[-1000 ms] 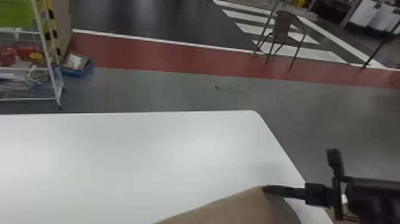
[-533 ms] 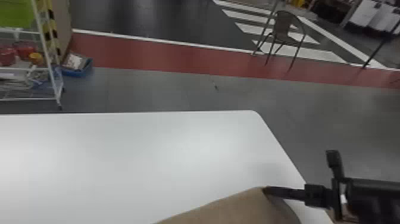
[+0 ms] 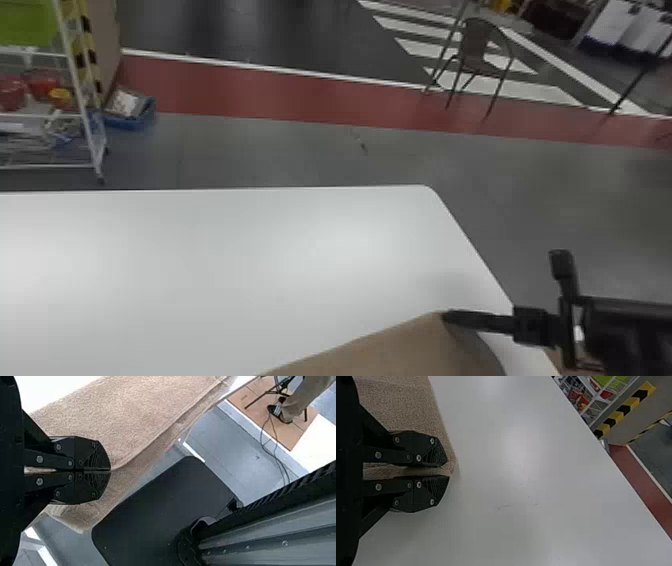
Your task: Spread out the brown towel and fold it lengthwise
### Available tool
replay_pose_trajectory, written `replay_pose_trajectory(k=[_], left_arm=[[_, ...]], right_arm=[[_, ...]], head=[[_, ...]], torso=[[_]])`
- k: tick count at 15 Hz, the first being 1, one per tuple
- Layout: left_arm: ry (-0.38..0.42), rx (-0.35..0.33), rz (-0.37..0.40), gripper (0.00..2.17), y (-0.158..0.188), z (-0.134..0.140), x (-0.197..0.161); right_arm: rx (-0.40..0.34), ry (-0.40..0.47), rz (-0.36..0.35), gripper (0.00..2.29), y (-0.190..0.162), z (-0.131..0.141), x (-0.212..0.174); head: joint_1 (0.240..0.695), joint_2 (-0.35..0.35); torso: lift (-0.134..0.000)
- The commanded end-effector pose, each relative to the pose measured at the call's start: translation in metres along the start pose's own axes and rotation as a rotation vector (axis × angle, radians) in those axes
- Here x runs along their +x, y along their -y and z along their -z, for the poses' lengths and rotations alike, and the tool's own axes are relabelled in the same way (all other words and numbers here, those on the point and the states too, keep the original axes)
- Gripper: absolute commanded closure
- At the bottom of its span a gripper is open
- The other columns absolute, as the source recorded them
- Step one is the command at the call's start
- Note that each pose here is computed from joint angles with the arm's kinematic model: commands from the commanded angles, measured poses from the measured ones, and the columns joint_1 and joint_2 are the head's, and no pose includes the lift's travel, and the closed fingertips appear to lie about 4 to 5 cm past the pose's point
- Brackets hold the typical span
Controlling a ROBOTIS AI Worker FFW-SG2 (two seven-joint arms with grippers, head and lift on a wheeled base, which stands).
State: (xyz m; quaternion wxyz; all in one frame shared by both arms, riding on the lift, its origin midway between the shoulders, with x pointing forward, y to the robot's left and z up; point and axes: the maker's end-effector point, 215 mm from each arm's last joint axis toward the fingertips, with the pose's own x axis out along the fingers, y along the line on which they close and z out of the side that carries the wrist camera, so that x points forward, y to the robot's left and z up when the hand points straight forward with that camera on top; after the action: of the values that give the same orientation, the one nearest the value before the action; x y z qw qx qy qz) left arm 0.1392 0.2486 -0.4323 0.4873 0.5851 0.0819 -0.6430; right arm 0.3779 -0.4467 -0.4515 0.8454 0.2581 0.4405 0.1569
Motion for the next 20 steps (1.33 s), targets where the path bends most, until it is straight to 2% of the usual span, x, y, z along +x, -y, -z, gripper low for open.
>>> replay_pose_trajectory(k=[1, 5, 13, 15, 16, 18, 20], left_arm=[[-0.008, -0.021, 0.015, 1.12, 0.004, 0.002, -0.002], [-0.006, -0.072, 0.04, 1.12, 0.01, 0.001, -0.001], [0.021, -0.092, 0.081, 1.12, 0.023, -0.004, 0.009], [0.022, -0.092, 0.08, 1.06, 0.023, -0.004, 0.01], [0.023, -0.096, 0.074, 0.57, 0.021, -0.003, 0.009], [0.02, -0.119, 0.07, 0.01, 0.019, -0.001, 0.009], [0.003, -0.131, 0.073, 0.0, 0.017, 0.005, 0.005]], right_arm=[[0.003, -0.003, 0.0, 1.03, 0.002, -0.002, 0.001], [0.003, -0.008, -0.004, 1.03, 0.001, 0.0, 0.002], [-0.003, -0.012, -0.011, 1.02, -0.001, 0.002, 0.008], [-0.009, -0.012, -0.011, 1.02, -0.001, 0.002, 0.008], [-0.011, -0.012, -0.011, 1.02, -0.001, 0.002, 0.009], [-0.013, -0.013, -0.006, 1.02, 0.001, 0.003, 0.009], [-0.013, -0.012, -0.005, 1.02, 0.001, 0.002, 0.009]], head=[[0.695, -0.35], [0.695, -0.35], [0.695, -0.35], [0.695, -0.35], [0.695, -0.35], [0.695, -0.35], [0.695, -0.35]], torso=[[-0.122], [-0.122], [-0.122], [-0.122], [-0.122], [-0.122], [-0.122]])
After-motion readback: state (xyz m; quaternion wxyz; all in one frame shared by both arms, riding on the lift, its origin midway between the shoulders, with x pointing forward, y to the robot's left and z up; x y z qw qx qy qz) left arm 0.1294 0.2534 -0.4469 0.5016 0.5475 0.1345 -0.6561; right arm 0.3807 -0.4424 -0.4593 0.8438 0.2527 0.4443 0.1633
